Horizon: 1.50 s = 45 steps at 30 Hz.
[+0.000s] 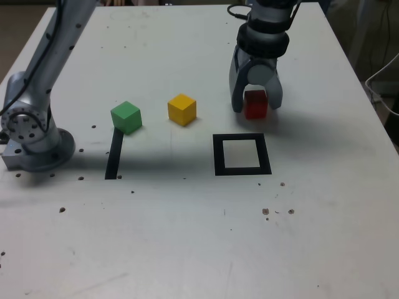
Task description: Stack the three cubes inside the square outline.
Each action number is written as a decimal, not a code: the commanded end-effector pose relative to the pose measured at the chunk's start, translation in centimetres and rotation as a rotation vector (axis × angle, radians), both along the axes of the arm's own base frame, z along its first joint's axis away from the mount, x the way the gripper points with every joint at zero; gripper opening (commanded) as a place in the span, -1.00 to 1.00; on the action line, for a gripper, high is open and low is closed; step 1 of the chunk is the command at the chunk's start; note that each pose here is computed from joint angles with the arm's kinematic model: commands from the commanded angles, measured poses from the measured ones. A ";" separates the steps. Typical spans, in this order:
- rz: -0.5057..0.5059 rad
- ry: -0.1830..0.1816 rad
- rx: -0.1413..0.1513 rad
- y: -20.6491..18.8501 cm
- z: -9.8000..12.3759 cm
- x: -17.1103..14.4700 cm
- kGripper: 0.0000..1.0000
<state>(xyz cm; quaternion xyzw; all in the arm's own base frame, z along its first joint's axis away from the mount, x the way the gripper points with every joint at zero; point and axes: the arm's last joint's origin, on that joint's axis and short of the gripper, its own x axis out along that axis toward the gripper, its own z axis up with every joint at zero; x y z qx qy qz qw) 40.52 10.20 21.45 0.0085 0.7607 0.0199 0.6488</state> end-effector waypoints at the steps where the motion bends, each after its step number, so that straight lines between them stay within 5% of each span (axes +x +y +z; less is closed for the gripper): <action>1: 0.000 -0.001 0.001 0.1 -0.1 0.0 -0.35; 12: -0.001 -0.020 0.003 -0.1 0.4 -0.2 -0.62; 26: -0.037 -0.037 -0.012 -4.0 4.1 -3.3 -0.62; 45: -0.062 -0.071 -0.035 -11.0 1.9 -5.6 -0.62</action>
